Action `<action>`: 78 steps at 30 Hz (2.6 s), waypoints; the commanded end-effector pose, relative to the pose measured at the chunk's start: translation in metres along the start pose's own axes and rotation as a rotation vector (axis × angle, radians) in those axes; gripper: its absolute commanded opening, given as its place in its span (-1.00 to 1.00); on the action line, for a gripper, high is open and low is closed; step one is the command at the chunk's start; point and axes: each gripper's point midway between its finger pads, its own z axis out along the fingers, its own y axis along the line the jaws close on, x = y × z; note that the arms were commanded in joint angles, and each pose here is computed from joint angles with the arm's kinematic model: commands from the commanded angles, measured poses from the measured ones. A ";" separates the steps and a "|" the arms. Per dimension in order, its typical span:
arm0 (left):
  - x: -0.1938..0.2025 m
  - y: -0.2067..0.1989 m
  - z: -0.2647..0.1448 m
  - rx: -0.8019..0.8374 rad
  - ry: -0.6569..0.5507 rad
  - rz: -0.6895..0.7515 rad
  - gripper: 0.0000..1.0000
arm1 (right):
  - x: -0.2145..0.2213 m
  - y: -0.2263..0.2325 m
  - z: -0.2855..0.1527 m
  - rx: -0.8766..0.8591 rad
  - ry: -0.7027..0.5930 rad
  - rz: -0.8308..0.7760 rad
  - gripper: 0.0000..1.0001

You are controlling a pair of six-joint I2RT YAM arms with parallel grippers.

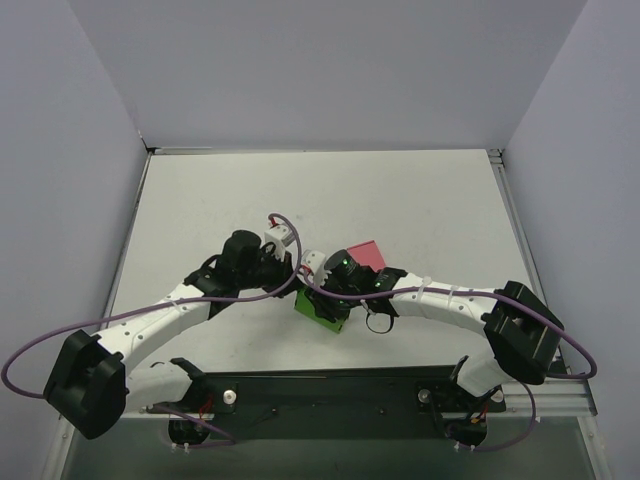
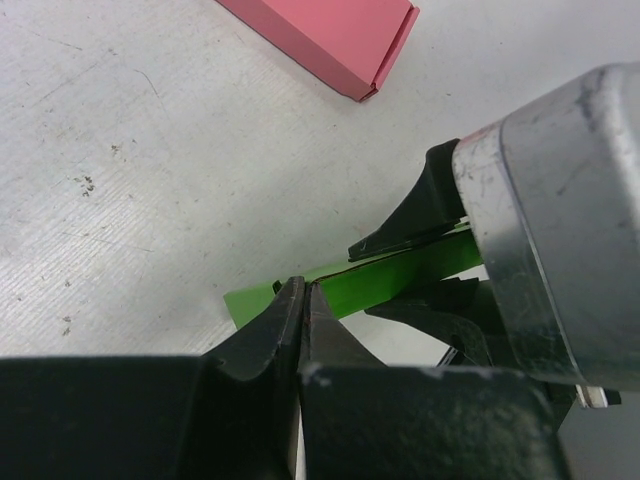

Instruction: Fold the paper box

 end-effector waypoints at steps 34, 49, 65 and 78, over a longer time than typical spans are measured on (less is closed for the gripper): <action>0.026 0.000 0.001 -0.243 -0.004 0.227 -1.00 | -0.012 -0.011 -0.018 0.131 -0.120 0.063 0.24; 0.024 -0.005 -0.002 -0.243 -0.024 0.252 -1.00 | -0.016 -0.016 -0.050 0.189 -0.162 0.133 0.35; 0.026 -0.007 -0.001 -0.242 -0.022 0.260 -1.00 | 0.014 -0.004 -0.082 0.231 -0.164 0.055 0.44; 0.029 -0.011 -0.001 -0.223 -0.017 0.283 -1.00 | -0.008 -0.001 -0.065 0.161 -0.092 -0.166 0.75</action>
